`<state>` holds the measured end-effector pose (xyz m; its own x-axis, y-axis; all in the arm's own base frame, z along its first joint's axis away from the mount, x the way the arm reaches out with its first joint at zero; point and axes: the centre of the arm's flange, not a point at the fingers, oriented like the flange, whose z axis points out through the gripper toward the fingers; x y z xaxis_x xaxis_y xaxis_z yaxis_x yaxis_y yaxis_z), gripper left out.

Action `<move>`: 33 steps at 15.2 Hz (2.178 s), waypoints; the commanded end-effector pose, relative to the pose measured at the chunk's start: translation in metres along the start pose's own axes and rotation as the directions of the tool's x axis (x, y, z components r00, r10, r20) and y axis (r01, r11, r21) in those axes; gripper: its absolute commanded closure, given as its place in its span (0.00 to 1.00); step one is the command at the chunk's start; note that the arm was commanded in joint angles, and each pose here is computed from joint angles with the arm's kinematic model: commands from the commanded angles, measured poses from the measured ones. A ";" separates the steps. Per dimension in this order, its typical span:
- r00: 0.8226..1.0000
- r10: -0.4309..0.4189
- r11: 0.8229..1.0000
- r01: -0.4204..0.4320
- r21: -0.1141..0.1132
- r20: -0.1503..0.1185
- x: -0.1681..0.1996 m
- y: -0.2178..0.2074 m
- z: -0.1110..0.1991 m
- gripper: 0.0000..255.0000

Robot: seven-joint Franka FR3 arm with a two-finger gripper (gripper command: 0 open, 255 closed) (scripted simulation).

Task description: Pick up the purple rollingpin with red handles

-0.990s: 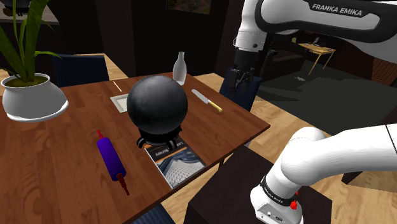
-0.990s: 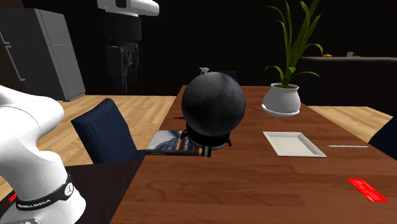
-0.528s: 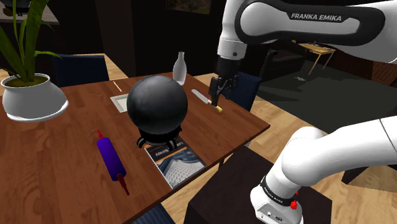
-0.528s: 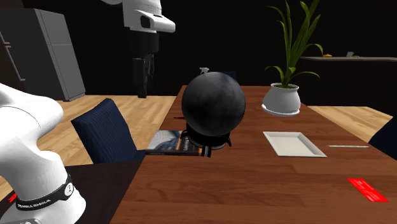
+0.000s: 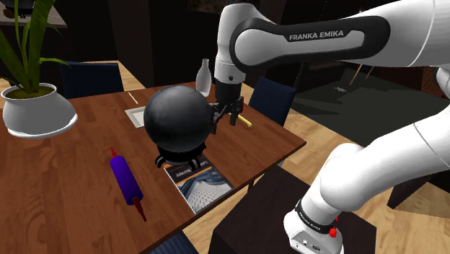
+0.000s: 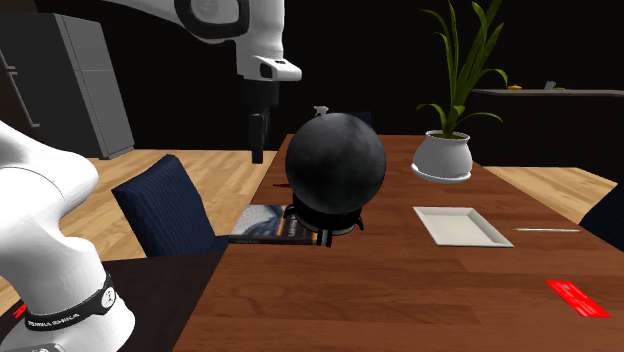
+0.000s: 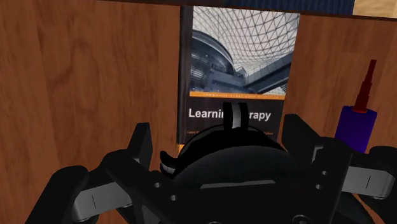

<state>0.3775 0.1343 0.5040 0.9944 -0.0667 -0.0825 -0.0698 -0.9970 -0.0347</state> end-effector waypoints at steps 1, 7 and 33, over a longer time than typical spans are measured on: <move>1.000 0.008 1.000 -0.008 -0.001 -0.007 0.013 -0.023 0.009 0.00; 0.999 0.029 1.000 -0.030 -0.010 -0.023 0.052 -0.083 0.042 0.00; 0.992 0.097 0.994 -0.100 -0.035 -0.076 0.190 -0.269 0.179 0.00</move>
<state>0.5701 0.3969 0.3254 0.9861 -0.1658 -0.0101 -0.1657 -0.9861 0.0084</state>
